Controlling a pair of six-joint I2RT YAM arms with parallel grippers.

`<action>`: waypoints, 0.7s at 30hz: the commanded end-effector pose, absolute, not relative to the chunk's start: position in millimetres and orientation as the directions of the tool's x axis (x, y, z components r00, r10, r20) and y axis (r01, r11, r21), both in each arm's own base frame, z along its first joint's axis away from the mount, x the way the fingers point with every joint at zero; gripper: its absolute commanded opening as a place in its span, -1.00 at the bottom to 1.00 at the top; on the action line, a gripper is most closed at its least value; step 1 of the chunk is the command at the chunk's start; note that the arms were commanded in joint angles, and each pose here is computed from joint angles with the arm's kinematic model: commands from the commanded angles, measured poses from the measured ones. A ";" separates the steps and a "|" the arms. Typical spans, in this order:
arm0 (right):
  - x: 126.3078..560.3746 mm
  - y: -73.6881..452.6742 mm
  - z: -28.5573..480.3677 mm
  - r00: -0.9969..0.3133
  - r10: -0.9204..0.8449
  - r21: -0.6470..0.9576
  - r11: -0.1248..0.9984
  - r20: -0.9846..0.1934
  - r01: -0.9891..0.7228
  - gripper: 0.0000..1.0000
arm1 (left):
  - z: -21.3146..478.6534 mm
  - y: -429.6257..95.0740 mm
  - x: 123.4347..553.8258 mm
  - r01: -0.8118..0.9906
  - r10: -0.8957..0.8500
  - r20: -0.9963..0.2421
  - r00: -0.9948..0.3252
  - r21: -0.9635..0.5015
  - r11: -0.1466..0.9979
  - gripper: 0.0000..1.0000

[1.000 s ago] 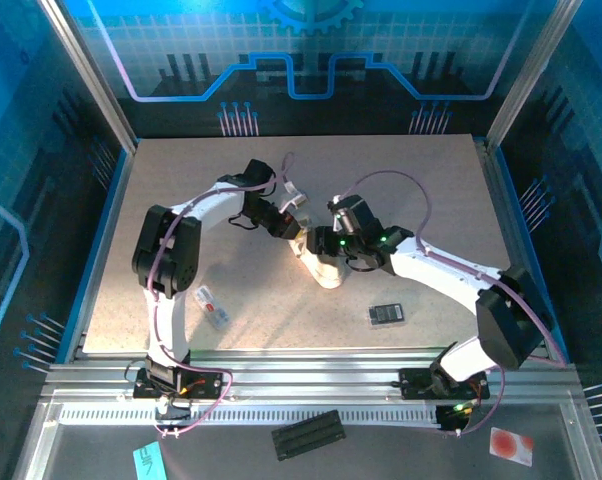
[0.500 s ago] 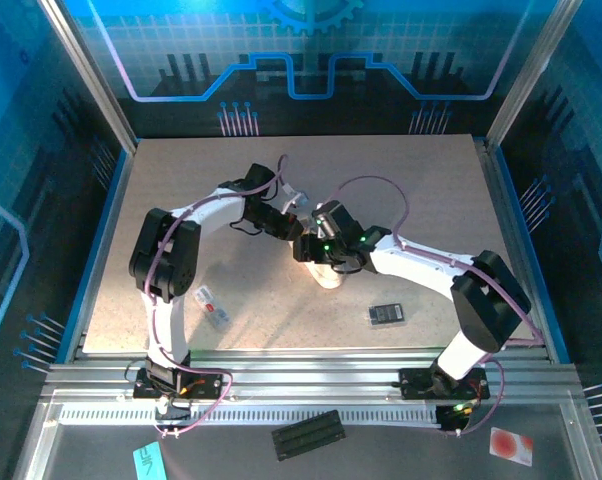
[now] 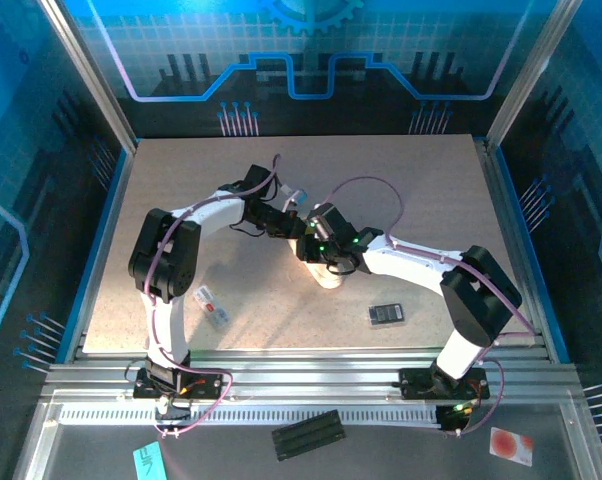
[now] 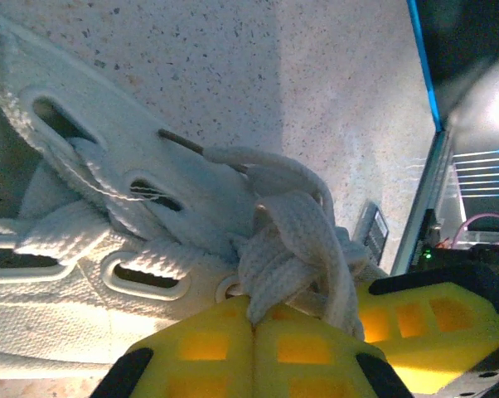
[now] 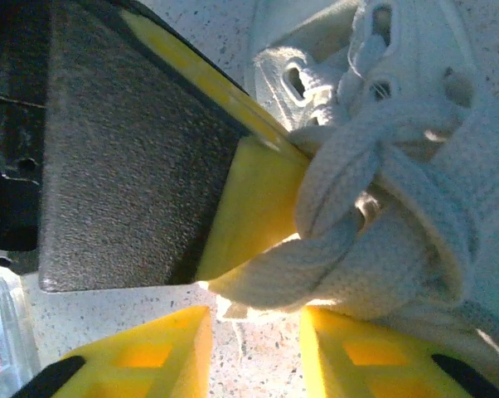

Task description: Tie the shoes

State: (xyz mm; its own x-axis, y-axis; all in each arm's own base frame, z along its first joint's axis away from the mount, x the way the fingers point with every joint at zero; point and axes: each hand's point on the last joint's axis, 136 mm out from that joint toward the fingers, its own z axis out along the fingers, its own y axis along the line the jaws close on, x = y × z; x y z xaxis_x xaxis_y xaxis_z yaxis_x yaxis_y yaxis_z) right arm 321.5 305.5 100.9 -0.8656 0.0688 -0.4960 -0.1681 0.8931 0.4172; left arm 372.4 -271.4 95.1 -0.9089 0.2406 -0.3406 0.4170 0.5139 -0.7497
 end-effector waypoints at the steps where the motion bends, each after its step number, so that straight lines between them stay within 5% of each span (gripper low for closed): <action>1: 329.8 311.8 111.2 -0.840 0.069 0.404 0.896 -0.538 -0.185 -0.51 | 108.2 -273.1 366.7 0.379 0.208 -0.318 -0.925 -0.802 0.461 -1.00; 7: 335.3 312.2 108.6 -0.844 0.062 0.399 0.898 -0.532 -0.186 -0.58 | 101.6 -265.8 364.8 0.344 0.186 -0.290 -0.939 -0.820 0.458 -1.00; 12: 333.0 305.8 116.1 -0.838 0.029 0.382 0.898 -0.544 -0.217 -0.99 | 100.5 -259.1 365.3 0.341 0.176 -0.292 -0.940 -0.816 0.466 -1.00; 21: 319.3 260.4 125.6 -0.868 -0.004 0.406 0.883 -0.496 -0.236 -1.00 | 96.0 -247.2 362.8 0.382 0.182 -0.337 -0.924 -0.772 0.508 -1.00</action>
